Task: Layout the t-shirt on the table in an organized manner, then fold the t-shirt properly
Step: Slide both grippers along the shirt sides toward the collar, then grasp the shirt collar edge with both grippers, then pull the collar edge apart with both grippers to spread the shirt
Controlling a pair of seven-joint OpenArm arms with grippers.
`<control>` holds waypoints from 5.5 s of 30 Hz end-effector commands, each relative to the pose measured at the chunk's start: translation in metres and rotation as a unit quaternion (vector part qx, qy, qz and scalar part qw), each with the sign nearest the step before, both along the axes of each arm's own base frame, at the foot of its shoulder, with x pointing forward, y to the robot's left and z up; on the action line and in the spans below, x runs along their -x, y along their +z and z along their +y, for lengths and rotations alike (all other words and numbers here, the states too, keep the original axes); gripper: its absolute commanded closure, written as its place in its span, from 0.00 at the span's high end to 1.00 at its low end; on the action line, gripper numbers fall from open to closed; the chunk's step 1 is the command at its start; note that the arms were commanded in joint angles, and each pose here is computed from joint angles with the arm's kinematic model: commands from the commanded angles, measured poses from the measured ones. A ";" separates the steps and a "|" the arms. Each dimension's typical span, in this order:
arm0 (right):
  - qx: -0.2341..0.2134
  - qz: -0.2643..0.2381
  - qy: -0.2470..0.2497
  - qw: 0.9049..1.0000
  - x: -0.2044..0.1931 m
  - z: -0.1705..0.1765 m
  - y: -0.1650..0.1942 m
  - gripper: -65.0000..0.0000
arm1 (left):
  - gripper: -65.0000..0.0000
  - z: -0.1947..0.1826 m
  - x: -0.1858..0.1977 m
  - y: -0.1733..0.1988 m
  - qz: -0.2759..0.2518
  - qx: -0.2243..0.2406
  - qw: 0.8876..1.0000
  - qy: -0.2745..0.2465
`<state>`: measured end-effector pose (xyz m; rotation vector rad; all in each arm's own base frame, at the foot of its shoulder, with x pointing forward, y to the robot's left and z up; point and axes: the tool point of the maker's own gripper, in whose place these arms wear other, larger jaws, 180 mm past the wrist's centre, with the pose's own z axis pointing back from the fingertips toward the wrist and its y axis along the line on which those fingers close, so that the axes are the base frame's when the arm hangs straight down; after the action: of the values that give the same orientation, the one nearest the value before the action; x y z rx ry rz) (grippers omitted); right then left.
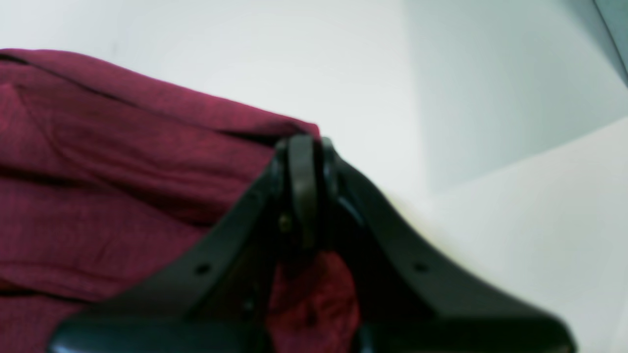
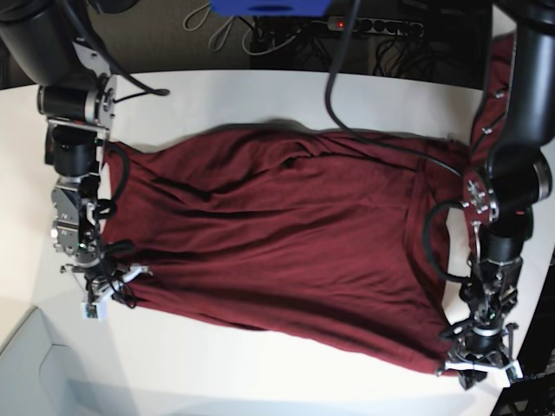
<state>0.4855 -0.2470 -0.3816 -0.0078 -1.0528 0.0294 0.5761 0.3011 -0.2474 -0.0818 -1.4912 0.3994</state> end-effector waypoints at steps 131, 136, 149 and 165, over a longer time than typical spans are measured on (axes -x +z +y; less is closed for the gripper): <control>0.016 -0.020 -0.080 0.996 0.191 0.003 0.003 0.58 | 0.33 -0.078 0.282 -0.158 0.240 -0.091 0.965 -0.053; 0.016 -0.020 -0.080 0.996 0.191 0.002 0.003 0.58 | 0.32 -0.078 0.282 -0.157 0.240 -0.091 0.965 -0.053; 0.018 -0.016 -0.080 0.997 0.195 0.001 0.000 0.58 | 0.00 -0.043 0.280 -0.128 0.207 -0.092 0.974 0.002; 0.018 -0.011 -0.080 0.997 0.202 0.003 -0.002 0.58 | 0.00 0.041 0.285 -0.030 0.097 -0.116 0.979 0.136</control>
<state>0.2754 -0.2409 -0.4001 -0.1148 -1.0086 -0.0963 0.2819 0.3409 -0.2989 0.3301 -1.2727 0.4534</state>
